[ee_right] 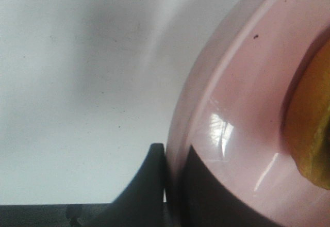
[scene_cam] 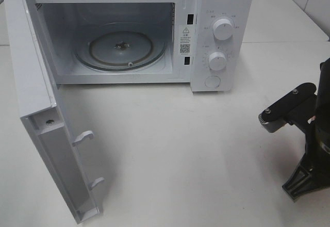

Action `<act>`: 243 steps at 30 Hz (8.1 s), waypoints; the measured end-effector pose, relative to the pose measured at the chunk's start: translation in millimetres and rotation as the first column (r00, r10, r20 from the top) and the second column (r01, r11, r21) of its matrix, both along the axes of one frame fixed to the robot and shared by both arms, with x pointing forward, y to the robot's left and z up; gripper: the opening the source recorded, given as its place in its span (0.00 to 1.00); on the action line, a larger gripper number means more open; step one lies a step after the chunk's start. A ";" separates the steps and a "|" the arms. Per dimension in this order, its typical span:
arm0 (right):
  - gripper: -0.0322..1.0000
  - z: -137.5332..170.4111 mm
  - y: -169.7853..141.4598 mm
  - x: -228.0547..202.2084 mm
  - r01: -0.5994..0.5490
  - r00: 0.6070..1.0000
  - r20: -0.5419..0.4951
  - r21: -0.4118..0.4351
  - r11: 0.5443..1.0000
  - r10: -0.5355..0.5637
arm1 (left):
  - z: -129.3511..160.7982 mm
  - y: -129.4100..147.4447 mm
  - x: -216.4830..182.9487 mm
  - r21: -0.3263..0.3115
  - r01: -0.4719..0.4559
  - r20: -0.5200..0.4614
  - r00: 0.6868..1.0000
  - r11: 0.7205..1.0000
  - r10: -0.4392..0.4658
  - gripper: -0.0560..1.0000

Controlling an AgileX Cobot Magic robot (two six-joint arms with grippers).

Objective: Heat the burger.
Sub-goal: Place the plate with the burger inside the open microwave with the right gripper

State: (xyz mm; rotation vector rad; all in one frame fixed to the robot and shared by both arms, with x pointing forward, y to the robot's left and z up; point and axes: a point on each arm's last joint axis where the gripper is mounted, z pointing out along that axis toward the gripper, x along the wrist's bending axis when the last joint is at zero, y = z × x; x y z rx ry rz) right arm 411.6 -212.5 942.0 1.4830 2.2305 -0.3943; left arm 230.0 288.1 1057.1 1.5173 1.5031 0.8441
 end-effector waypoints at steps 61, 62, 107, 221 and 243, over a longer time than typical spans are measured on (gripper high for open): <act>0.06 4.5 78.2 -57.5 -0.801 0.594 -0.097 0.013 0.598 0.798 | 0.0 0.0 0.0 0.000 0.000 0.000 1.000 1.000 0.000 0.98; 0.06 4.2 79.0 -57.0 -0.819 0.571 -0.097 0.011 0.574 0.815 | 0.0 0.0 0.0 0.000 0.000 0.000 1.000 1.000 0.000 0.98; 0.06 4.7 83.5 -25.7 -0.996 0.089 -0.136 -0.016 0.087 0.987 | 0.0 0.0 0.0 0.000 0.000 0.000 1.000 1.000 0.000 0.98; 0.06 6.2 181.9 133.7 -0.999 -0.052 0.006 0.003 -0.052 0.999 | 0.0 0.0 0.0 0.000 0.000 0.000 1.000 1.000 0.000 0.98; 0.06 -2.8 219.2 178.9 -0.997 0.078 0.045 0.003 0.078 0.996 | 0.0 0.0 0.0 0.000 0.000 0.000 1.000 1.000 0.000 0.98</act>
